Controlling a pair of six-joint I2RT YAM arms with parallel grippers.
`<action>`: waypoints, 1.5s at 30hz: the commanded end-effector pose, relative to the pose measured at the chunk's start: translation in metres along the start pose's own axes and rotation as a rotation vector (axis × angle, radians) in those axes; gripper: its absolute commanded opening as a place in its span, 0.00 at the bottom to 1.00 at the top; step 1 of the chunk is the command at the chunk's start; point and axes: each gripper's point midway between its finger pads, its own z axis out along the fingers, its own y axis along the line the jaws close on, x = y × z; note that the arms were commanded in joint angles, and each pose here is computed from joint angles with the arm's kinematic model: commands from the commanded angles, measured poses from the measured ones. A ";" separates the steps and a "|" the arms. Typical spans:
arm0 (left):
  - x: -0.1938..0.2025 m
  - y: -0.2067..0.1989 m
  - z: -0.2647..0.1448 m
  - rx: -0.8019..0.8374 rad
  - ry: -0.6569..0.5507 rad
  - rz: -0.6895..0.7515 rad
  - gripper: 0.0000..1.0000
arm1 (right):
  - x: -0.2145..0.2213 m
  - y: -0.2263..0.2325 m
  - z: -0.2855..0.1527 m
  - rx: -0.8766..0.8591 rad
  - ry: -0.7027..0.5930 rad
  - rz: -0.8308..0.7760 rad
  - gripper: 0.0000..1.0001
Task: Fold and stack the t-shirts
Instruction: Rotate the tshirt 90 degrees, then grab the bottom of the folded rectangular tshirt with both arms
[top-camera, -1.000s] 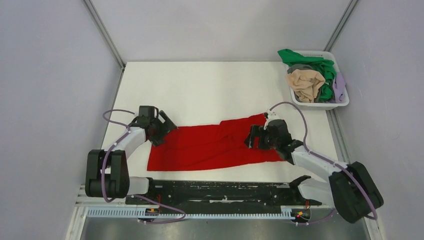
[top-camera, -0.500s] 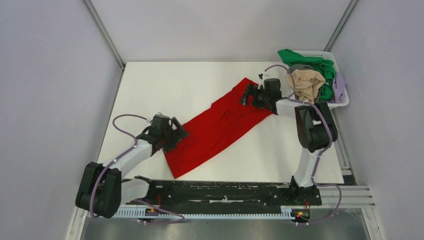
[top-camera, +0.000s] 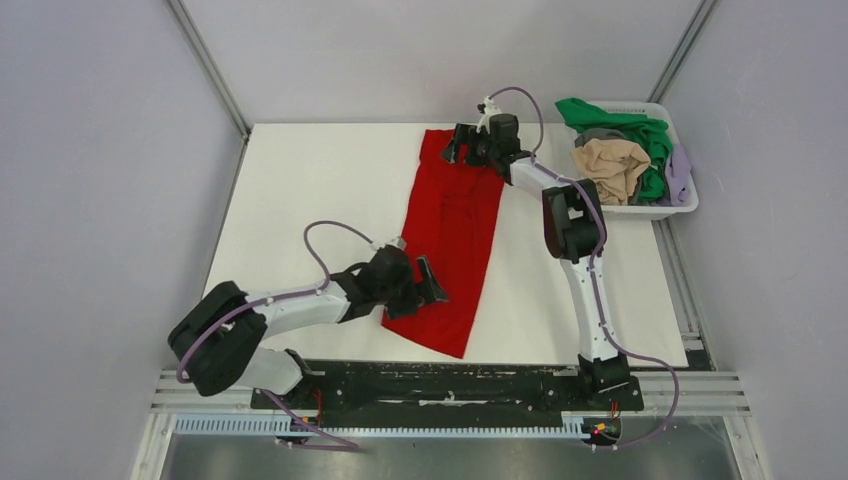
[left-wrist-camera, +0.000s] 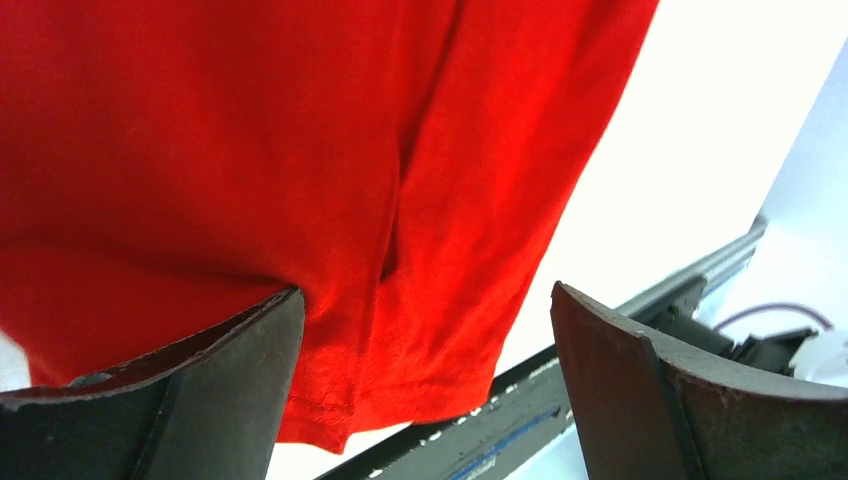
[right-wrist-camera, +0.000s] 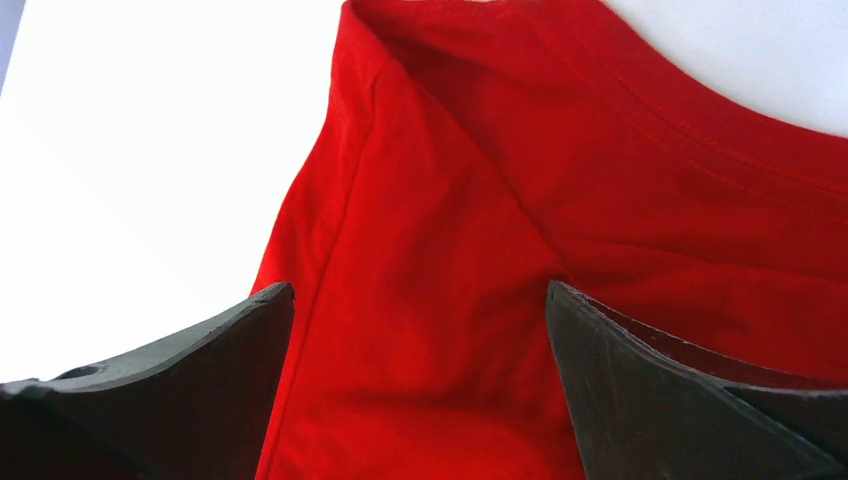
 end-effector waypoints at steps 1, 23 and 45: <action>0.059 0.015 0.008 -0.068 0.230 0.090 1.00 | 0.029 0.044 0.035 -0.061 0.016 -0.033 0.98; 0.047 0.004 -0.074 -0.031 0.071 0.215 1.00 | -0.120 0.142 -0.115 -0.107 -0.301 -0.273 0.98; 0.064 0.066 -0.049 -0.220 0.094 0.092 0.43 | 0.223 0.094 -0.342 -0.003 0.341 -0.155 0.95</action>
